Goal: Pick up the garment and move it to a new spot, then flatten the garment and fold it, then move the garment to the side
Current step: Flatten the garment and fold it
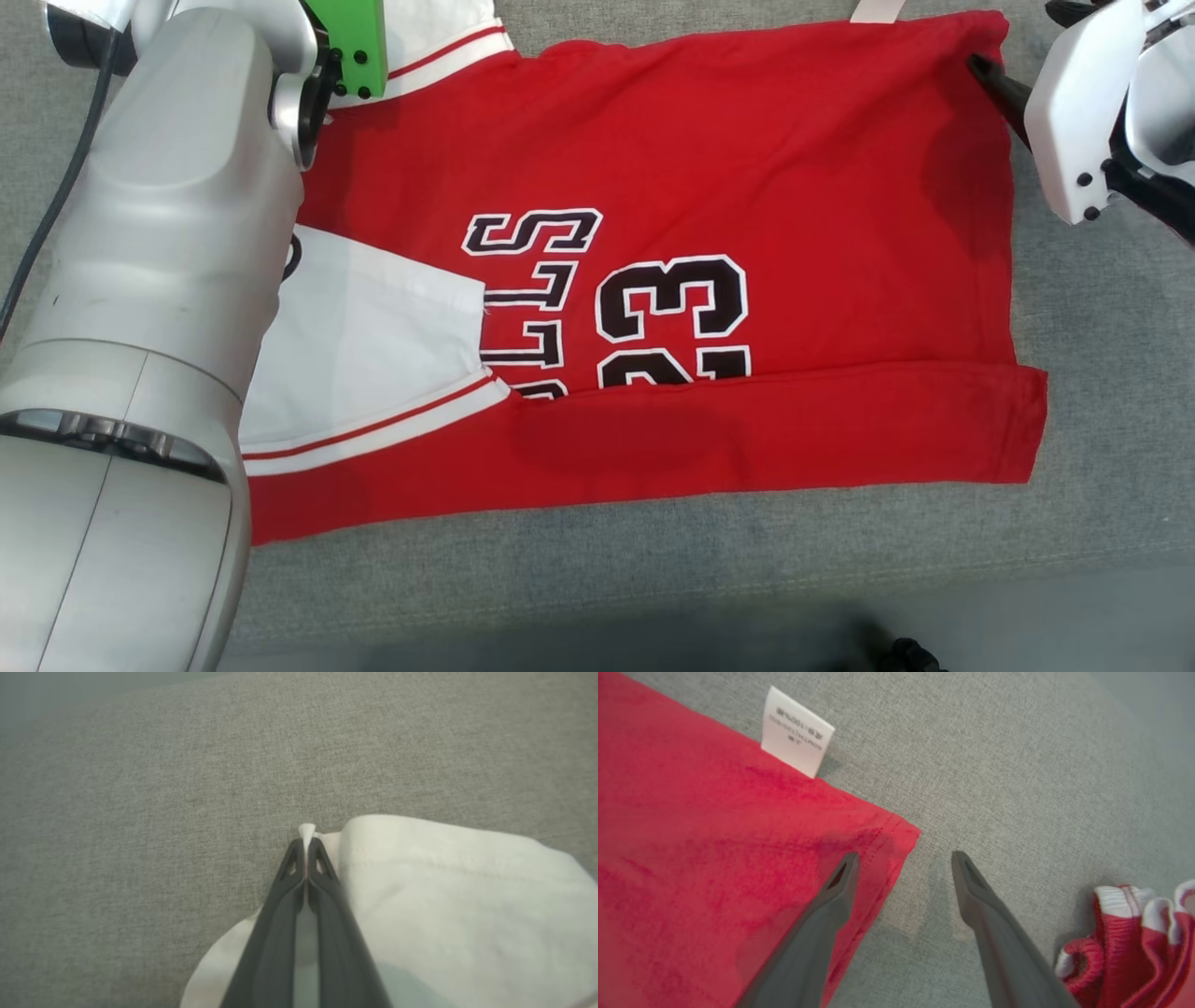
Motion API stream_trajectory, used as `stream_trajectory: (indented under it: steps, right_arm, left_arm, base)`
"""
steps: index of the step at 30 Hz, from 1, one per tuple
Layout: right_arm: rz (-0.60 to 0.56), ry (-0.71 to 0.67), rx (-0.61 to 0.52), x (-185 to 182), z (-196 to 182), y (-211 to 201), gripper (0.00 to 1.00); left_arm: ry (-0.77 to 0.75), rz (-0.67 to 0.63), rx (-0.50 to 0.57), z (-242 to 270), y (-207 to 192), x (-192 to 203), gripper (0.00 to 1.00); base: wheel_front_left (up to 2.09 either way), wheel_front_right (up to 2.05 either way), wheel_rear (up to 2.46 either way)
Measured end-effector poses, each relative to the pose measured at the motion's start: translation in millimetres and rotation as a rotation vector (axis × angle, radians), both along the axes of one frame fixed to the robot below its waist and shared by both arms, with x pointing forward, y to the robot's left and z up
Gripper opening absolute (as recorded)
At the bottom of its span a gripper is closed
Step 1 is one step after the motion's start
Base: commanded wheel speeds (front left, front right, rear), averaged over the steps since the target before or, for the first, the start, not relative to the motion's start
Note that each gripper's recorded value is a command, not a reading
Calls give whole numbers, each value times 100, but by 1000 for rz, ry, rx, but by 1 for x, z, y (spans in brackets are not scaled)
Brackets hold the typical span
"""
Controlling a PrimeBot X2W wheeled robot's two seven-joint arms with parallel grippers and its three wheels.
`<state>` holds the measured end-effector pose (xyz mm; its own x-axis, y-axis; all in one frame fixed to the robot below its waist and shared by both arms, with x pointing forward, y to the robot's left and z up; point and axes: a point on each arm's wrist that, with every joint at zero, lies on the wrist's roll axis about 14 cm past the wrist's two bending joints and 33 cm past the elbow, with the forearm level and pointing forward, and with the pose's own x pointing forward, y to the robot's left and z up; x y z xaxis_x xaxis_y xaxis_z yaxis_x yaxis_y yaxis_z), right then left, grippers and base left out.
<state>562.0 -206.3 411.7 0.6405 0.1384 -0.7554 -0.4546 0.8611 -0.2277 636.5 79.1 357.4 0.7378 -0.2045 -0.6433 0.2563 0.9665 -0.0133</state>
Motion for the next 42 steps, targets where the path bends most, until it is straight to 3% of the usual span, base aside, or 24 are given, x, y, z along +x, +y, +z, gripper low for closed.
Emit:
stream_trajectory:
  steps: [10, 11, 12, 14, 25, 34, 42]
  right_arm:
    - [-22, 29, 9, 10, -24, 1, 100]
    - [-29, 31, 26, 13, -28, 3, 81]
    - [-30, 36, 31, 13, -30, 4, 47]
    - [-24, 51, 40, 12, -37, 8, 0]
    - [-11, 10, 49, 7, -20, 9, 0]
    - [28, -50, 54, -4, 1, 11, 0]
    - [109, -117, 1, -17, 22, 13, 0]
  left_arm:
    - [0, -1, 1, -5, 1, 6, 0]
    - [-1, -2, 1, -6, 1, 7, 0]
    - [-3, -3, 2, -7, 1, 7, 0]
    - [-5, -5, 3, -8, 1, 8, 0]
    - [-51, 10, -23, 13, 1, 3, 0]
    - [-212, 50, -103, 59, 11, 3, 0]
    - [-337, 122, -178, 84, 34, -20, 0]
  base:
    - [0, 0, 0]
    - [0, 0, 0]
    - [0, 0, 0]
    - [0, 0, 0]
    - [0, 0, 0]
    - [0, 0, 0]
    - [0, 0, 0]
